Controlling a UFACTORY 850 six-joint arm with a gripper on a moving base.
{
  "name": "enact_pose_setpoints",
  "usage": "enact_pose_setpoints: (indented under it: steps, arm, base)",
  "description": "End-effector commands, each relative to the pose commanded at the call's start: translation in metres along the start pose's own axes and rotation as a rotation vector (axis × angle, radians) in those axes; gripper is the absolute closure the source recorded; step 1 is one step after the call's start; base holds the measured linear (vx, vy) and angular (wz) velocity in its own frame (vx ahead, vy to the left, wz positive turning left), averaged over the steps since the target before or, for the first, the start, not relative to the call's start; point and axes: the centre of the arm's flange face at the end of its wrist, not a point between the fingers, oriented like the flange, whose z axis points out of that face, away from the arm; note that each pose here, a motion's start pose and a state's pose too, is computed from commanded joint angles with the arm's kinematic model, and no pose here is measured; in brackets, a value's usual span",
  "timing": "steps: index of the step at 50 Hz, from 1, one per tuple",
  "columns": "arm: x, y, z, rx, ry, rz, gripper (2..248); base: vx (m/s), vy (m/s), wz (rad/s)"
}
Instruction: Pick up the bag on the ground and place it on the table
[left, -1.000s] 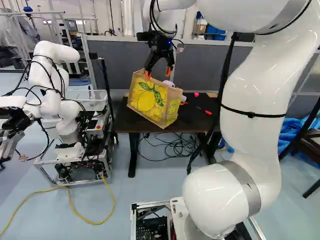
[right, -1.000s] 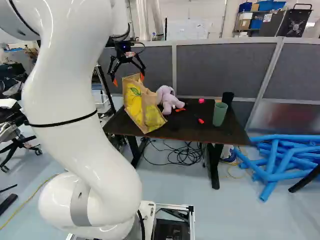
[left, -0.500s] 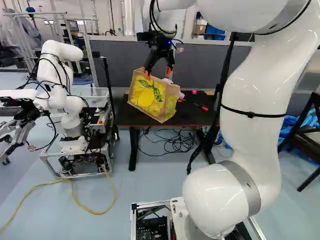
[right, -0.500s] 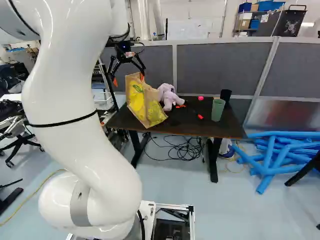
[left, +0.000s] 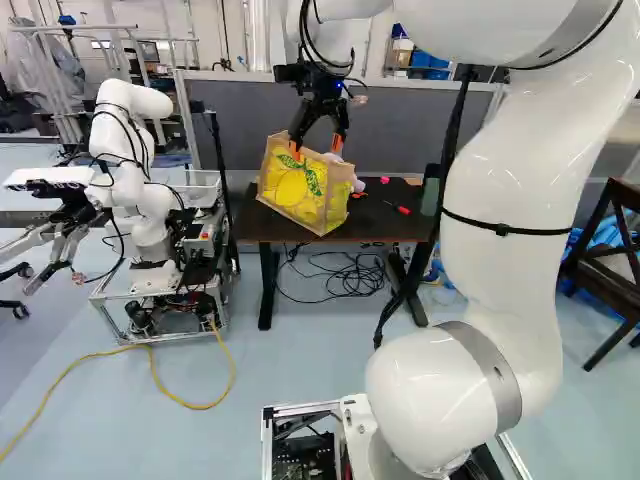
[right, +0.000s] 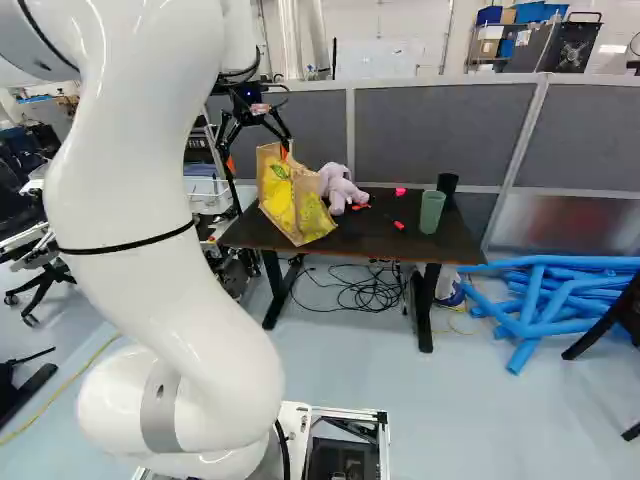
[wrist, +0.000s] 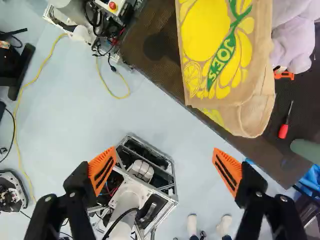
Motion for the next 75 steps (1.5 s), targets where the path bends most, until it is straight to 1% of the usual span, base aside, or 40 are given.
enact_pose_setpoints:
  steps: [28, 55, 75]
  arm:
    - [0.0000, 0.0000, 0.0000, 0.000, 0.000, 0.000, 3]
    - [-0.0003, 0.0001, 0.0007, -0.001, 0.002, 0.001, 3]
    - [-0.0036, 0.0013, 0.0075, -0.013, 0.022, 0.014, 3]
  base:
    - [-0.110, -0.004, 0.003]
    - [0.003, 0.000, 0.000]
    - [0.000, 0.000, 0.000]
